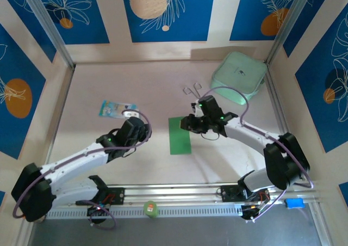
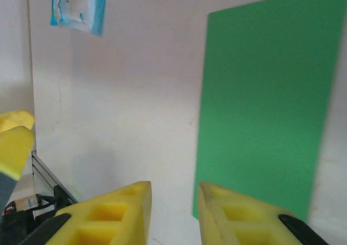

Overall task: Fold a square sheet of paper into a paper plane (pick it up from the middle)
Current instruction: Turn over the paper at the center of the table, then third fold the triangle at the center of the table.

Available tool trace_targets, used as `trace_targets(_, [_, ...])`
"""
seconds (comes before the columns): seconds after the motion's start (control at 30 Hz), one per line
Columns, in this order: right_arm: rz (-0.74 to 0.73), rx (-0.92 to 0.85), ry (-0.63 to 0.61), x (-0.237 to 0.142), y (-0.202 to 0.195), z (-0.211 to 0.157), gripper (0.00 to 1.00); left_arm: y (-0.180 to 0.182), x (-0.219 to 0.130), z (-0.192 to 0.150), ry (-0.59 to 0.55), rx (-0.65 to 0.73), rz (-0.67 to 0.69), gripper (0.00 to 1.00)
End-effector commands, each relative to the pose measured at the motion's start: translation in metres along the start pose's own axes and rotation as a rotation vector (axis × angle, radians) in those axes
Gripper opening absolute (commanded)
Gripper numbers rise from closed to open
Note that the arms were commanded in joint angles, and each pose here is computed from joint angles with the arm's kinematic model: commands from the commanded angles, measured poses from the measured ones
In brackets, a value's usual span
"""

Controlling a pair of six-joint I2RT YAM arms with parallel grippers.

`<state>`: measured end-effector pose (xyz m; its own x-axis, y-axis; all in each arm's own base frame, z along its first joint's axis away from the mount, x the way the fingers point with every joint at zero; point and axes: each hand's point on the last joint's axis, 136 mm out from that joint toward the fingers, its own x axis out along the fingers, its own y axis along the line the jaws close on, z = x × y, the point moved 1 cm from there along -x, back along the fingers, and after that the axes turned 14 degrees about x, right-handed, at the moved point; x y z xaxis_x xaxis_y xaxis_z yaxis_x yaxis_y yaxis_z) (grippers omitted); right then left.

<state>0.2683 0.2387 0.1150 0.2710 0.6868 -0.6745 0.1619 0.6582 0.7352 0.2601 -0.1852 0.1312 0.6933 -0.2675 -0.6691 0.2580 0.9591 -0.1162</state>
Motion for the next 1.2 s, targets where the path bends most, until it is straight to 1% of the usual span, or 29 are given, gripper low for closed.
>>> trace_targets(0.0, [0.096,0.102,0.078,-0.003,-0.013,-0.010,0.19,-0.045,0.012,0.007,0.068,0.001,-0.226,0.54])
trace_targets(0.07, [0.104,0.144,0.089,-0.003,-0.027,-0.011,0.12,-0.061,0.023,-0.001,0.146,-0.010,-0.295,0.53])
trace_targets(0.13, [0.094,0.161,0.098,-0.001,-0.037,-0.013,0.08,-0.075,0.032,-0.008,0.207,-0.030,-0.358,0.54])
trace_targets(0.27, [0.062,0.186,0.123,0.009,-0.049,-0.018,0.05,-0.089,0.049,-0.020,0.283,-0.092,-0.413,0.50])
trace_targets(0.33, [0.068,0.187,0.145,0.015,-0.048,-0.019,0.02,-0.095,0.053,-0.025,0.308,-0.100,-0.443,0.50])
trace_targets(0.4, [0.061,0.187,0.157,0.020,-0.048,-0.020,0.02,-0.096,0.057,-0.030,0.343,-0.104,-0.444,0.49])
trace_targets(0.73, [0.044,0.195,0.196,0.041,-0.052,-0.015,0.02,-0.098,0.066,-0.039,0.383,-0.122,-0.445,0.51])
trace_targets(0.97, [-0.064,0.255,0.219,0.053,-0.084,-0.024,0.01,-0.100,0.073,-0.042,0.405,-0.155,-0.472,0.53])
trace_targets(1.17, [-0.066,0.309,0.241,0.056,-0.100,-0.036,0.00,-0.100,0.078,-0.045,0.427,-0.165,-0.484,0.54])
